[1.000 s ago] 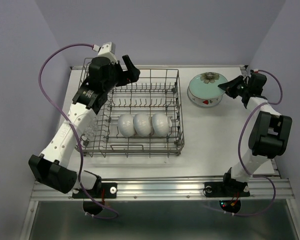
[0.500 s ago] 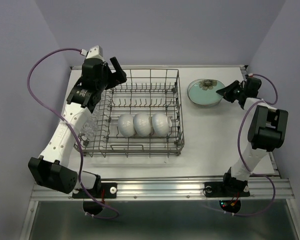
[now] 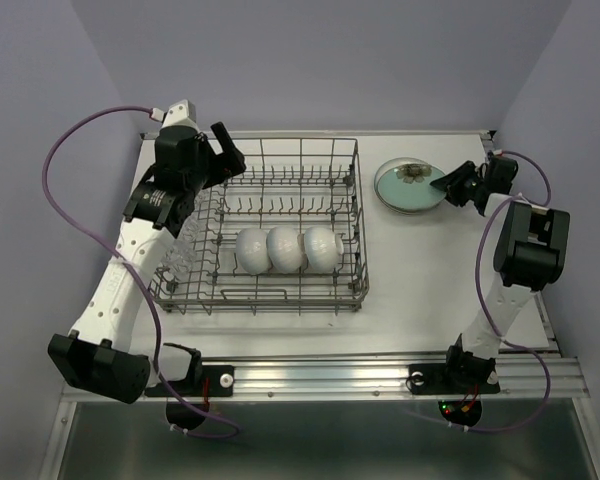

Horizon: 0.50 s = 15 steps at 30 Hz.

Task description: Unload the mixed dishes from the dish rack

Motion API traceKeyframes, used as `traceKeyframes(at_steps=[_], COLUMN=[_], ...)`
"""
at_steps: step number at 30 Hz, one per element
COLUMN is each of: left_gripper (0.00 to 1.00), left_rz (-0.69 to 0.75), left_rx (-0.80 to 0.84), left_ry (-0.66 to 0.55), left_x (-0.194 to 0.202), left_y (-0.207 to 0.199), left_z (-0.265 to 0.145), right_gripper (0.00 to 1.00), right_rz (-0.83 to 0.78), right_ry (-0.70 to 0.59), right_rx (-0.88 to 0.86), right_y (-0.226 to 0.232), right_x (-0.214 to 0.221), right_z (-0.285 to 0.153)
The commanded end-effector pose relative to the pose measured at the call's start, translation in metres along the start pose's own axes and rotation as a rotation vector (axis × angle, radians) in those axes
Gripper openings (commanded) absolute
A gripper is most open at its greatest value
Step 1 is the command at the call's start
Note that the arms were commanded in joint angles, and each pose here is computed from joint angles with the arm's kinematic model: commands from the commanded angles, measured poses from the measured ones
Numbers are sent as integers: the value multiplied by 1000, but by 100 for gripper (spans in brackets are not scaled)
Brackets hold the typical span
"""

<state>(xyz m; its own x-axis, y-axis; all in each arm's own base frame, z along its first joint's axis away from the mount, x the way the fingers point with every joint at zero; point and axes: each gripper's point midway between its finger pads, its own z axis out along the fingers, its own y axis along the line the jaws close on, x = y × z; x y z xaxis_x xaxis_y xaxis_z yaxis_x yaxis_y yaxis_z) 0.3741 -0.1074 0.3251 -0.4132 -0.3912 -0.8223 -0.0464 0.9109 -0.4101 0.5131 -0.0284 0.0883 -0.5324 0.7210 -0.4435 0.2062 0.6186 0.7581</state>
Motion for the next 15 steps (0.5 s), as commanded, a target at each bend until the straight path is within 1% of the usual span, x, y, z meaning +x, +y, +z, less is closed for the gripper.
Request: traceKeyframes(at_steps=[1, 7, 9, 10, 12, 13, 14, 15], left_gripper=[99, 99, 99, 99, 99, 99, 99, 99], left_rz=[-17, -25, -24, -23, -18, -12, 0, 14], left_rx=[3, 28, 25, 16, 0, -21, -36, -61], left_ry=[-50, -53, -55, -58, -57, -63, -66, -72], left_x=[-9, -9, -9, -10, -11, -14, -16, -19], left_y=[2, -2, -1, 1, 3, 6, 9, 12], left_z=[-12, -14, -14, -15, -15, -17, -17, -19], right_gripper=[45, 58, 64, 64, 69, 70, 77, 79], right_rz=[-88, -128, -146, -165, -187, -218, -234, -219], right_ry=[-87, -84, -88, -107, -105, -131, -135, -116], right_rx=[-41, 36, 45, 64, 89, 114, 131, 182], right_y=[18, 4, 8, 10, 13, 17, 20, 12], right_x=[-33, -34, -34, -41, -41, -49, -51, -48], right_z=[2, 1, 0, -3, -4, -5, -4, -8])
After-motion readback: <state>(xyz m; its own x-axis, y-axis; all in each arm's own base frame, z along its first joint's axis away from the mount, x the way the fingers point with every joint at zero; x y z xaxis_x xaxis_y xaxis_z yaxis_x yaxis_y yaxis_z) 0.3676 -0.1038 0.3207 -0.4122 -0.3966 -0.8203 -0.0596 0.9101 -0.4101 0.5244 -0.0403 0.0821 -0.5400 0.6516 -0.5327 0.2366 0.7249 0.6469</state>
